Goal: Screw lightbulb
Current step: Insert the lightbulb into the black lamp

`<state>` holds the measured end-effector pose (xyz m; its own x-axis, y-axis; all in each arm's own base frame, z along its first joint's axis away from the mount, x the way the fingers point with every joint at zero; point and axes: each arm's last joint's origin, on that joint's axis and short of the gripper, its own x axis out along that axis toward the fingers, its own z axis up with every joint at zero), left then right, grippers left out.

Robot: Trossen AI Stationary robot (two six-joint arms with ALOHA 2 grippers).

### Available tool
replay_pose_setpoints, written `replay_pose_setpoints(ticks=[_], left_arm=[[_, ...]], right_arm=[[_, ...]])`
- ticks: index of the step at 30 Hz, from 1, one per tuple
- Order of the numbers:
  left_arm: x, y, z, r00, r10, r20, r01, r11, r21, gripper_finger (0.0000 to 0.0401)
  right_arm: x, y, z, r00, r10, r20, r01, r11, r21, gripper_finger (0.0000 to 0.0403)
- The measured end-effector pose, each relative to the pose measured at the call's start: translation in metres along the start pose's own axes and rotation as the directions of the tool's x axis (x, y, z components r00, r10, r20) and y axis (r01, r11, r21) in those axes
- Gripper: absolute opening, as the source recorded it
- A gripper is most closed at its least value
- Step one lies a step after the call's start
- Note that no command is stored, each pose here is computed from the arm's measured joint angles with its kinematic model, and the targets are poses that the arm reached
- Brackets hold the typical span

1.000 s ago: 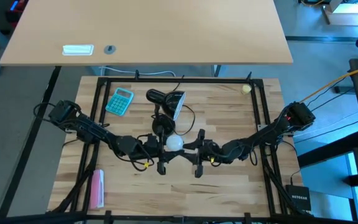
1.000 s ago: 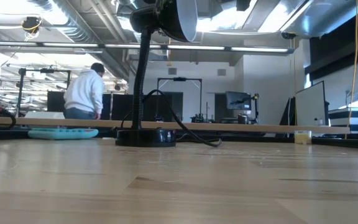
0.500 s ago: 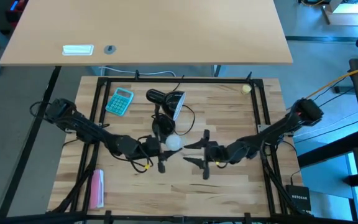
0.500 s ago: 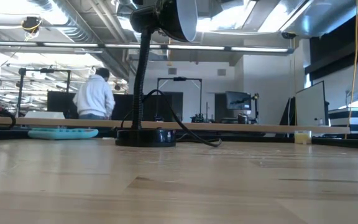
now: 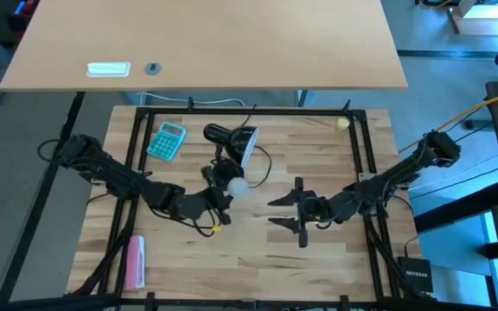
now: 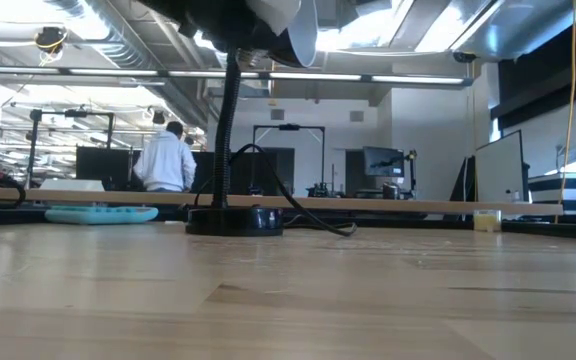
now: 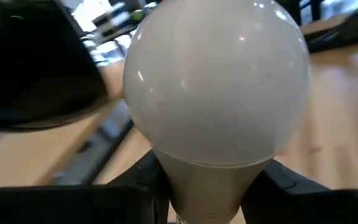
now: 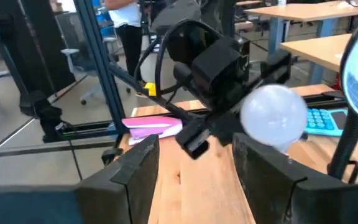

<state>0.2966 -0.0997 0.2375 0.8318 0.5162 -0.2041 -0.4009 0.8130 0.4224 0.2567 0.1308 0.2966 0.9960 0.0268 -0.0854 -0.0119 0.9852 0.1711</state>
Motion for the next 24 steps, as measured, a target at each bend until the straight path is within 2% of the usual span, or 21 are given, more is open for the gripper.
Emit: replay_pose_setpoints(ticks=[4,9,14,16,18,21,24], left_arm=[[-0.001,0.002,-0.001,0.997,0.071,-0.019,-0.068,0.992,0.103,0.0126],[-0.001,0.001,-0.006,0.996,0.07,-0.046,-0.062,0.986,0.152,0.0126],[0.001,-0.004,-0.018,0.991,0.066,-0.116,-0.04,0.977,0.21,0.0126],[0.003,-0.007,-0.025,0.988,0.065,-0.142,-0.03,0.972,0.235,0.0126],[0.009,-0.011,-0.031,0.985,0.031,-0.168,0.011,0.969,0.246,0.0126],[0.02,-0.02,-0.045,0.975,-0.047,-0.217,0.103,0.962,0.253,0.0126],[0.028,-0.029,-0.057,0.955,-0.062,-0.288,0.146,0.95,0.277,0.0126]], right_arm=[[0.008,-0.018,-0.005,0.994,-0.094,-0.061,0.1,0.987,0.123,0.0219],[0.029,-0.037,-0.023,0.978,-0.15,-0.144,0.18,0.957,0.228,0.0282],[0.052,-0.05,-0.051,0.952,-0.215,-0.218,0.286,0.879,0.381,0.0331],[0.059,-0.051,-0.061,0.945,-0.238,-0.223,0.314,0.85,0.422,0.0336],[0.066,-0.053,-0.07,0.942,-0.246,-0.23,0.325,0.842,0.431,0.0335],[0.072,-0.054,-0.079,0.94,-0.25,-0.231,0.33,0.837,0.438,0.0327],[0.073,-0.055,-0.082,0.937,-0.252,-0.241,0.332,0.854,0.401,0.0317]])
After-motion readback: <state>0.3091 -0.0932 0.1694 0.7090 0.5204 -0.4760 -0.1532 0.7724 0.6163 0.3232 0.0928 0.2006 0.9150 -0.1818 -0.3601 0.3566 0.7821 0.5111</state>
